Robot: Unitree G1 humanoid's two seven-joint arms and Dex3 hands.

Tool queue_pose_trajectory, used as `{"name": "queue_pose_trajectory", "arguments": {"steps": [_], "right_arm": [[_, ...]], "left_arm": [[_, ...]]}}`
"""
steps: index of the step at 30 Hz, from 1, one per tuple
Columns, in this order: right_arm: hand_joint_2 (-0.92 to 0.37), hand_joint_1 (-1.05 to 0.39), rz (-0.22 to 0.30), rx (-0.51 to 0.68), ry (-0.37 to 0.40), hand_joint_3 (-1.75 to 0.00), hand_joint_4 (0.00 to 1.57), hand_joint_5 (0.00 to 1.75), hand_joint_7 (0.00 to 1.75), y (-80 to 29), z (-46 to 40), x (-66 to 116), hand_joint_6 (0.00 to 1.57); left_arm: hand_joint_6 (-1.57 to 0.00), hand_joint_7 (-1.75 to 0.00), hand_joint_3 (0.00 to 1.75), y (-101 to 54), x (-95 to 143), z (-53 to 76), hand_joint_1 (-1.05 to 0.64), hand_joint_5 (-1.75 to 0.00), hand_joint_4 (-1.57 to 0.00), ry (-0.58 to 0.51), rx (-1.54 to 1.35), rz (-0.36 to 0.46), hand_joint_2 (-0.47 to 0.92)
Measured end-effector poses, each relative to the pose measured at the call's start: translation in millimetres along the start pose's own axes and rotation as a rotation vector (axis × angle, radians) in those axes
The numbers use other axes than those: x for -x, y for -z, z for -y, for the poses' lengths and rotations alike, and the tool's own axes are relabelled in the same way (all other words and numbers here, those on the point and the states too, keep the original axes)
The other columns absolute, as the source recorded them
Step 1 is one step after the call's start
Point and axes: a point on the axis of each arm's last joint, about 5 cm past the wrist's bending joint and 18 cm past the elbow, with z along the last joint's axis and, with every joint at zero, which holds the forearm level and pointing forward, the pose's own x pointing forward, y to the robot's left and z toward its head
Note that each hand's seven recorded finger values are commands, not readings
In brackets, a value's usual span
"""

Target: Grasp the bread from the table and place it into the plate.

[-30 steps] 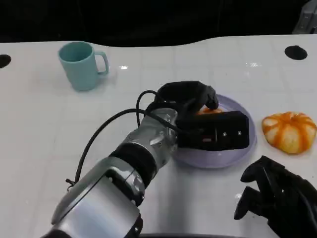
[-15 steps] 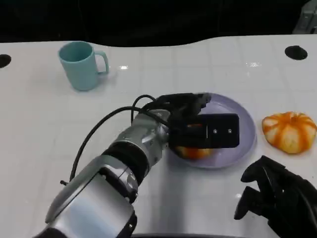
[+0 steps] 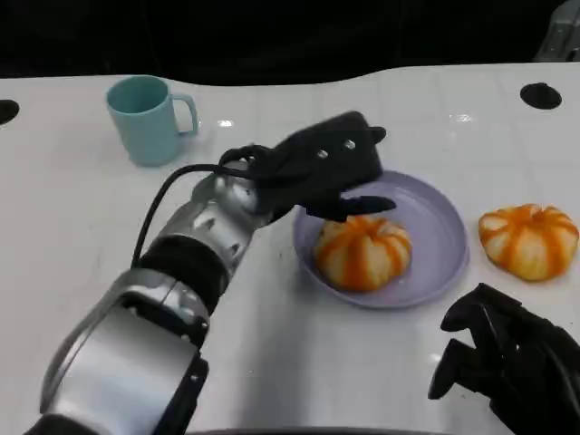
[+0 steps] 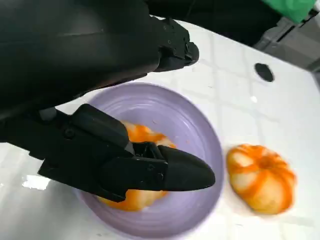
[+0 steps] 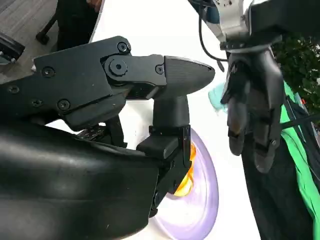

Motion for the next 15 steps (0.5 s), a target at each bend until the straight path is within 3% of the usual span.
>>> {"name": "queue_pose_trajectory", "arguments": {"steps": [5,6,7,8,11,15], "right_arm": [[-0.92,-0.41,-0.002,-0.002,0.002,-0.42,0.62,1.75,1.60,0.3,0.3,-0.3,0.49],[-0.92,-0.41,-0.001,-0.001,0.001,-0.42,0.62,1.75,1.60,0.3,0.2,-0.4,0.49],[-0.92,-0.41,-0.001,-0.001,0.001,-0.42,0.62,1.75,1.60,0.2,0.1,-0.6,0.49],[-0.92,-0.41,-0.001,-0.001,0.001,-0.43,0.62,1.75,1.60,0.2,0.2,-0.6,0.49],[-0.92,-0.42,-0.002,0.002,0.003,-0.43,0.62,1.75,1.60,0.4,0.4,-0.6,0.49],[-0.92,-0.42,-0.001,0.009,0.004,-0.44,0.63,1.75,1.60,0.0,0.4,-1.0,0.50]], "left_arm": [[-0.33,-0.14,0.33,22.2,11,5.0,-0.74,-0.24,-0.39,-0.046,0.236,0.080,0.92],[-0.40,-0.13,0.34,25.8,13,6.0,-0.70,-0.36,-0.41,-0.062,0.278,0.092,0.92],[-0.49,-0.11,0.36,29.8,16,6.4,-0.66,-0.64,-0.40,-0.095,0.351,0.116,0.92],[-0.53,-0.11,0.37,33.2,20,6.1,-0.64,-0.80,-0.38,-0.133,0.427,0.145,0.92],[-0.64,-0.14,0.37,39.9,31,4.5,-0.64,-1.01,-0.43,-0.203,0.598,0.230,0.92],[-0.74,-0.24,0.38,43.4,46,6.8,-0.65,-1.14,-0.53,-0.264,0.747,0.286,0.92]]}}
